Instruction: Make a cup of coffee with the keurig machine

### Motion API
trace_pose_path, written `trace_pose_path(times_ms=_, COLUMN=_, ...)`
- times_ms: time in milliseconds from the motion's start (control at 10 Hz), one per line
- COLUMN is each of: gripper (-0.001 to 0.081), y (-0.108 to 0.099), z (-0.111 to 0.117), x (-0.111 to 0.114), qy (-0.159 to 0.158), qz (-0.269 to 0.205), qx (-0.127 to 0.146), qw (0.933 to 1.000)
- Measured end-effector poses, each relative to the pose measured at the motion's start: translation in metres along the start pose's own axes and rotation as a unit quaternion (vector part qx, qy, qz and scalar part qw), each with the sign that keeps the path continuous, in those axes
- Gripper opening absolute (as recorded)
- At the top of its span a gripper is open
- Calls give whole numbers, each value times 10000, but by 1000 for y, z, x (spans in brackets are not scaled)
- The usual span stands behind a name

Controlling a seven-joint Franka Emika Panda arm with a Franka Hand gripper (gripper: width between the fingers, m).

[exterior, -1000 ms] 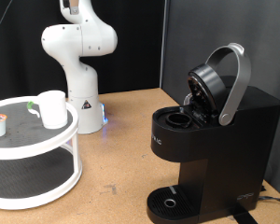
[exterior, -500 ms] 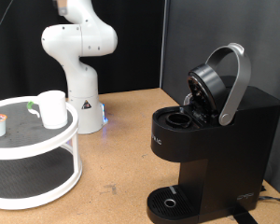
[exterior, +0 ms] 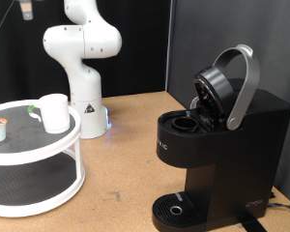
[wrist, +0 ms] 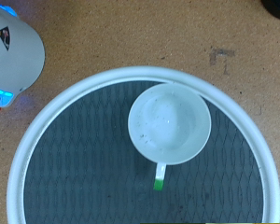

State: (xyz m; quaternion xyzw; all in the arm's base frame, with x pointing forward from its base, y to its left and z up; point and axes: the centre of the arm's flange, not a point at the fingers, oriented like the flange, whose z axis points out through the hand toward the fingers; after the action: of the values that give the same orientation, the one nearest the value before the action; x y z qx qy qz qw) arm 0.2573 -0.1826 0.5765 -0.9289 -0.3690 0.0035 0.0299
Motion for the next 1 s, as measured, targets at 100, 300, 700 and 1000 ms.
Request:
trace_pose_path(times_ms=100, gripper=802, y=4, z=2, x=-7, qy=1, qz=31, qx=25, qw=10000)
trace_pose_path(times_ms=300, gripper=802, y=9, z=3, x=-14, qy=27, qz=33, qx=75, qw=10000)
trace_pose_path(times_ms=700, gripper=802, y=14, z=19, x=-14, qy=81, qz=56, qx=74, qw=9999)
trace_pose_path(times_ms=1000, gripper=802, y=29, z=63, x=-16, qy=-126, qz=48, qx=-112, qw=9998)
